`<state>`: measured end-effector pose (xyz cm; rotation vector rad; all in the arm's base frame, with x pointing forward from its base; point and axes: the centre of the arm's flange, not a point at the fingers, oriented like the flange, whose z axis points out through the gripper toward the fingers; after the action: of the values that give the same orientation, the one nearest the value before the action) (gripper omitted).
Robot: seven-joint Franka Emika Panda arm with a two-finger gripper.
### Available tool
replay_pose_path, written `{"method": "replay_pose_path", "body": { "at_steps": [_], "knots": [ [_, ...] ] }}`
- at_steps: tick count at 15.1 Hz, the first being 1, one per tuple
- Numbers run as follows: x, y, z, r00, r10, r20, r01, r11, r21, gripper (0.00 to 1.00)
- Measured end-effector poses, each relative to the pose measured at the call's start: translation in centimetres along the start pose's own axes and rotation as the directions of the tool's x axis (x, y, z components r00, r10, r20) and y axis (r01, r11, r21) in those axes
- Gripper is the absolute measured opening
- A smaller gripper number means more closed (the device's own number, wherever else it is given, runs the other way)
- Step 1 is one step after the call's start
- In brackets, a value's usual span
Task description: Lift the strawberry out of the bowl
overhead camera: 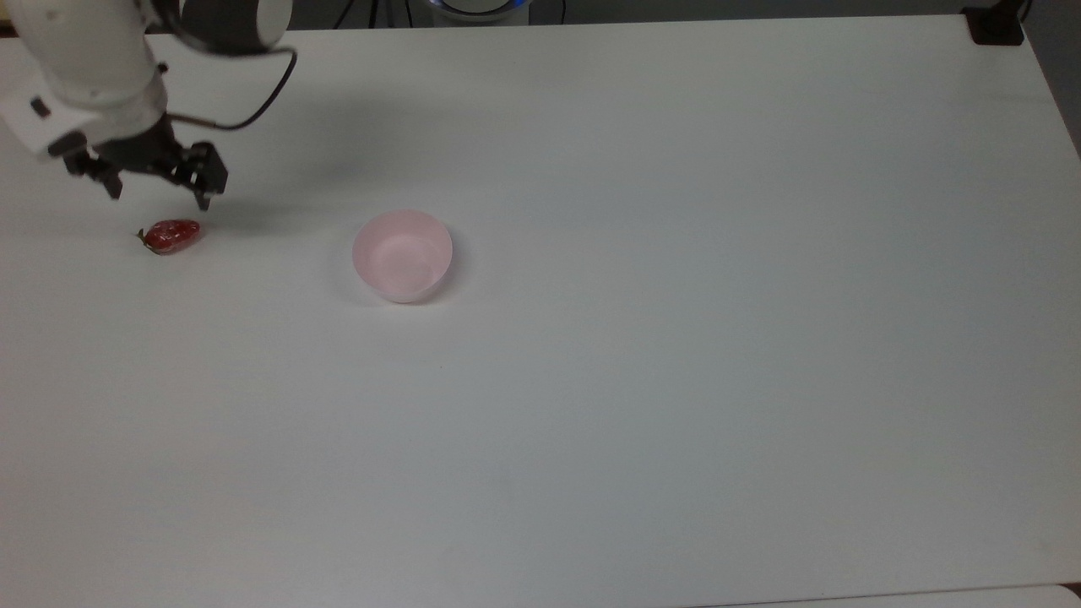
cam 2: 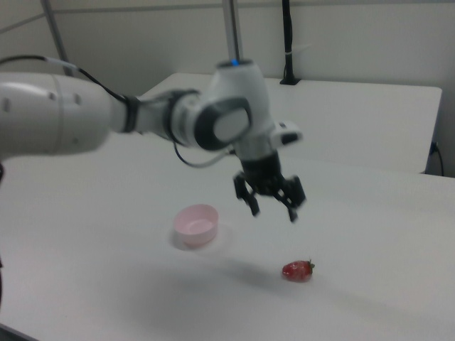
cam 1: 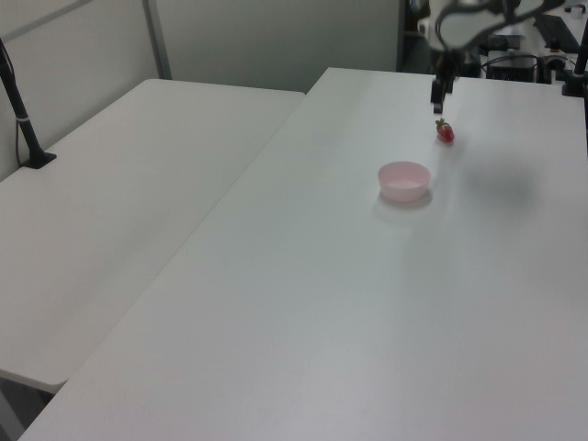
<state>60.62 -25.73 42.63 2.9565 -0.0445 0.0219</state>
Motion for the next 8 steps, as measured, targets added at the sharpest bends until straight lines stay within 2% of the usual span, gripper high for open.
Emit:
{"method": "replay_pose_path", "body": {
  "at_steps": [2,4,8],
  "knots": [
    [-0.3,-3.1,-6.5,0.999,0.052,0.000,-0.052,0.998,0.025,1.00],
    [-1.4,-7.0,-12.8,0.997,0.078,0.023,-0.079,0.994,0.073,1.00],
    [-3.8,-13.1,-19.9,0.990,0.137,0.034,-0.140,0.977,0.161,1.00]
  ]
}}
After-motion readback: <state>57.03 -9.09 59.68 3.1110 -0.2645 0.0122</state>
